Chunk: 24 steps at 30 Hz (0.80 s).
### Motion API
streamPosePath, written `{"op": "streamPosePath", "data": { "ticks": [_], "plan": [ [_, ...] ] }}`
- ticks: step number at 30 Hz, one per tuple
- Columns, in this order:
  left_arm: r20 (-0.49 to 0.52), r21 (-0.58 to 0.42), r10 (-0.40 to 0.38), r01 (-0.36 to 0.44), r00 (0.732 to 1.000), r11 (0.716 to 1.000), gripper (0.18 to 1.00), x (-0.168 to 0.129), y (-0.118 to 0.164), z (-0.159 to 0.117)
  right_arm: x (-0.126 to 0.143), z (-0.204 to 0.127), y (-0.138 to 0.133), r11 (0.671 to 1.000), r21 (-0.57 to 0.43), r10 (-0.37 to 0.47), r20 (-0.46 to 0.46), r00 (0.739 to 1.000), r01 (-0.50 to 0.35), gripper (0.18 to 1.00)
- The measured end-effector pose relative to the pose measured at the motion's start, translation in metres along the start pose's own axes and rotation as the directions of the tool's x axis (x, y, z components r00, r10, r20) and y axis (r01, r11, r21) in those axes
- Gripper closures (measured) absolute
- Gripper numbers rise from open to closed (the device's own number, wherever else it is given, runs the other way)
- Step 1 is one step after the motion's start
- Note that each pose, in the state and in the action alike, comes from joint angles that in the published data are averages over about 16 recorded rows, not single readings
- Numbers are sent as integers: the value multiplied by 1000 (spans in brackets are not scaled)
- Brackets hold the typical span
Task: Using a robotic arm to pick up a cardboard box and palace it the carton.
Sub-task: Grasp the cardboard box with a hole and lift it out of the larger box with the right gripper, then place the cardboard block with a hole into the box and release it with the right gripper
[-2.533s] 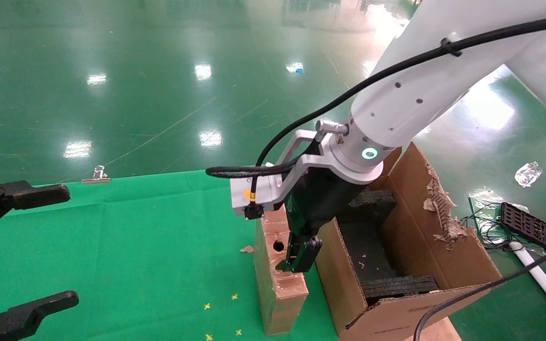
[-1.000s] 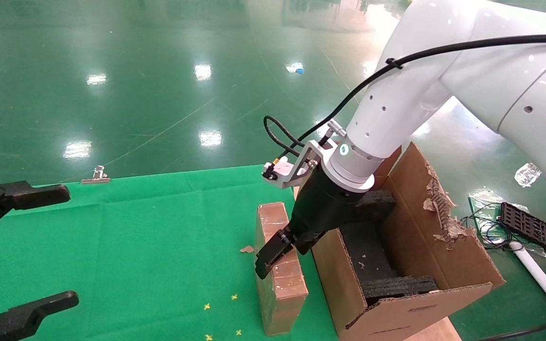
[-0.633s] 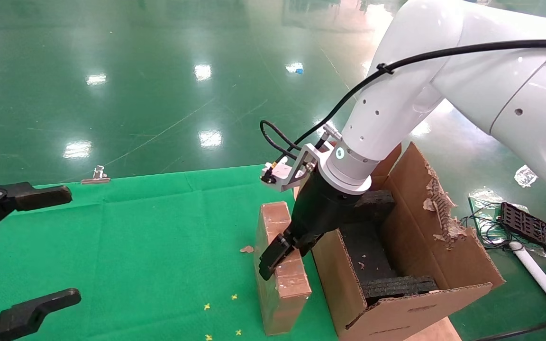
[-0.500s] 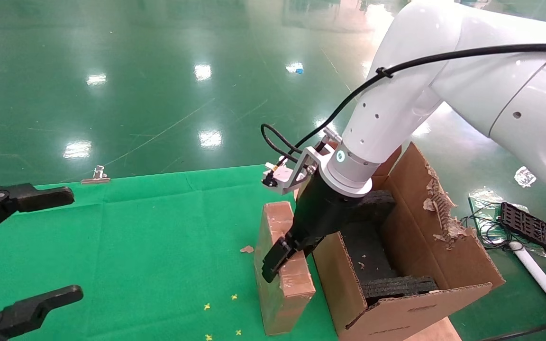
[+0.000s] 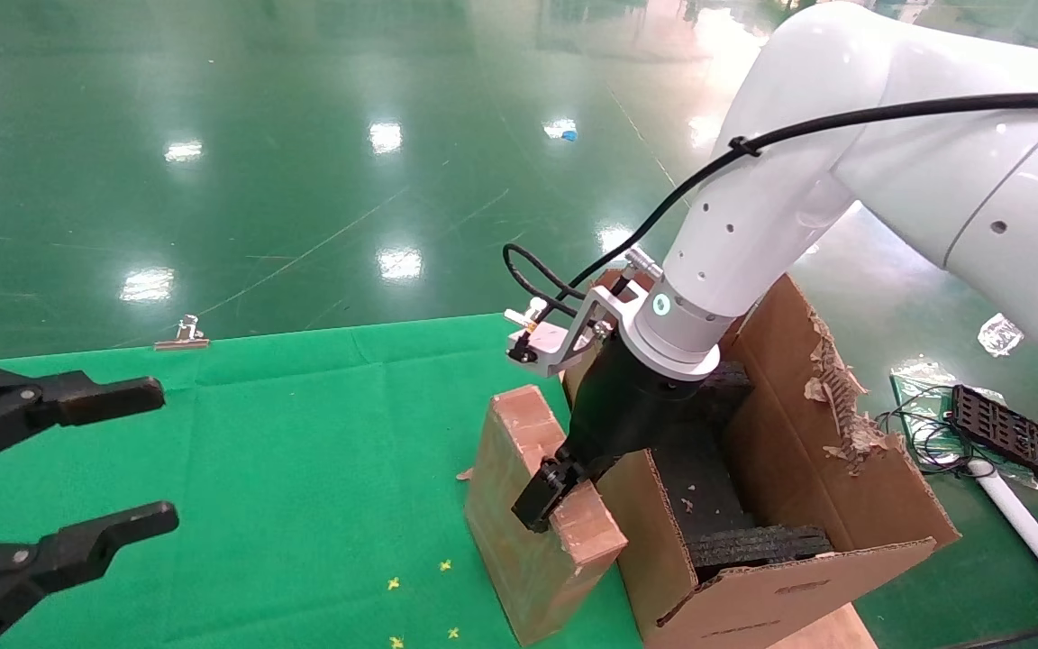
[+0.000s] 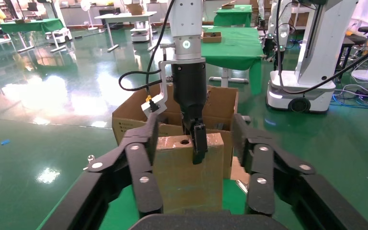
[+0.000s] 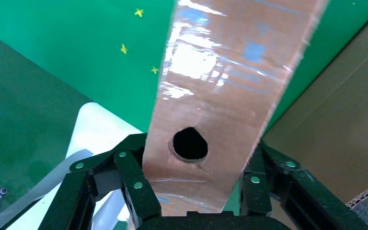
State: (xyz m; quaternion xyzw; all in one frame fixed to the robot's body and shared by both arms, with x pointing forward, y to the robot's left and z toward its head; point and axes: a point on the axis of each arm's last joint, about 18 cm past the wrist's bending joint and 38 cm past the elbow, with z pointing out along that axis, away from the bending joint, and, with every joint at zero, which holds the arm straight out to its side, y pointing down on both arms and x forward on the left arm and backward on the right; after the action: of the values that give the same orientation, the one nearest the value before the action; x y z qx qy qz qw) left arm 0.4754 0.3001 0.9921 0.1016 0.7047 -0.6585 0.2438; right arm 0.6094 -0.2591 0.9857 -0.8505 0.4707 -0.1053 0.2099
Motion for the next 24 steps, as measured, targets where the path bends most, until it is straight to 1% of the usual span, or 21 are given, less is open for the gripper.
{"op": "streamPosePath", "data": {
  "ticks": [3,7,10,13,17,19,21,24],
  "plan": [
    [0,0,0,0,1000,1000,550,0,0,0,4,-13,-3,998,57,-25,4,1000,25,691],
    [0,0,0,0,1000,1000,655,0,0,0,15,-43,-9,982,179,-56,-2,998,56,759],
    [0,0,0,0,1000,1000,722,0,0,0,28,-77,-12,952,298,-71,-27,997,76,803],
    [0,0,0,0,1000,1000,796,0,0,0,45,-115,-10,905,415,-68,-71,995,91,826],
    [0,0,0,0,1000,1000,863,0,0,0,72,-164,5,839,536,-19,-139,990,91,851],
    [0,0,0,0,1000,1000,891,0,0,0,87,-184,17,815,574,21,-170,985,82,855],
    [0,0,0,0,1000,1000,913,0,0,0,102,-199,31,800,597,68,-195,978,63,858],
    [0,0,0,0,1000,1000,949,0,0,0,124,-210,55,793,608,144,-218,965,19,859]
  ]
}}
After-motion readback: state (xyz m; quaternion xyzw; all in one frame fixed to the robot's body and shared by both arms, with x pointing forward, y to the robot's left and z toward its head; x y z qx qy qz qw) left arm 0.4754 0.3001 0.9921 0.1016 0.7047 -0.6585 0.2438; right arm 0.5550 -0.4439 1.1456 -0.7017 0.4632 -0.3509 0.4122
